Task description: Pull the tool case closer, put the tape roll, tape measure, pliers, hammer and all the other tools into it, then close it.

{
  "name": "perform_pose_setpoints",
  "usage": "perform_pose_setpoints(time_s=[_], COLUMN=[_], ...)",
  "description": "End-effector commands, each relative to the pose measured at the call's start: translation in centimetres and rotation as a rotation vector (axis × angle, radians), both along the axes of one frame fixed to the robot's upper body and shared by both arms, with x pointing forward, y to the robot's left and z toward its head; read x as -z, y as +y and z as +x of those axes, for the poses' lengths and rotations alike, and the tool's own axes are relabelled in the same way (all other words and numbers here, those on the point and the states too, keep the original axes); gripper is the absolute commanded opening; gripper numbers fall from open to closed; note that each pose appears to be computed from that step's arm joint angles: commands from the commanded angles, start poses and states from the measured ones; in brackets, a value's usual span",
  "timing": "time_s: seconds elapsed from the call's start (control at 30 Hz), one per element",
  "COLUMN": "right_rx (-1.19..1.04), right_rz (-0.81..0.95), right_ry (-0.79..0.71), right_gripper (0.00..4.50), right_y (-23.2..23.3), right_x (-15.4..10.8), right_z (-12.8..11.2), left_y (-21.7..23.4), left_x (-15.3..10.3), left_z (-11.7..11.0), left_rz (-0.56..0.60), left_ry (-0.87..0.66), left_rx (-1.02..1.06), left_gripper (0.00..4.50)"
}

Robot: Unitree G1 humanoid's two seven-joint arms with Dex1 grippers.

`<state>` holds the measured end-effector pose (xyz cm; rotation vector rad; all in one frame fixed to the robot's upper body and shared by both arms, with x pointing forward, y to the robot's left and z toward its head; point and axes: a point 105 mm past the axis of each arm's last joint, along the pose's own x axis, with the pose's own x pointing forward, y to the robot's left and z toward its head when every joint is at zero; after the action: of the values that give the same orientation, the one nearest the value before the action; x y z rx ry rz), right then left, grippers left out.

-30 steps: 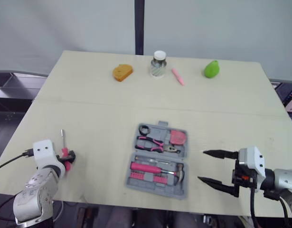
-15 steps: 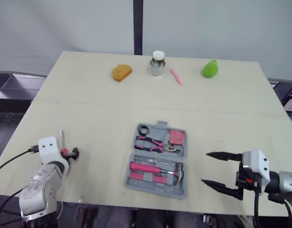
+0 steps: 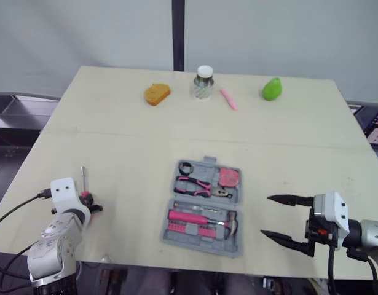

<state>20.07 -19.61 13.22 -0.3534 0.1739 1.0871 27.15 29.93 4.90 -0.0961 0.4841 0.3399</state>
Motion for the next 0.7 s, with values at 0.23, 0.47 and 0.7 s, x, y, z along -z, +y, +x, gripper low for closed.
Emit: perform_pose_setpoints(time_s=[0.23, 0.47, 0.7], right_rx=[0.012, 0.006, 0.005], right_rz=[-0.006, -0.001, 0.002], right_ry=[-0.046, -0.06, -0.069], right_gripper=[4.5, 4.5, 4.5], right_y=[-0.3, -0.2, -0.1], right_x=[-0.4, -0.3, -0.1], right_z=[0.7, 1.6, 1.9], left_y=[1.4, -1.0, -6.1], left_x=[-4.6, -9.0, -10.7], left_z=[1.0, 3.3, 2.9], left_rz=[0.14, 0.219, 0.241], left_ry=[-0.062, -0.113, -0.122], left_rx=[0.134, 0.51, 0.958], left_gripper=[0.6, 0.6, 0.6])
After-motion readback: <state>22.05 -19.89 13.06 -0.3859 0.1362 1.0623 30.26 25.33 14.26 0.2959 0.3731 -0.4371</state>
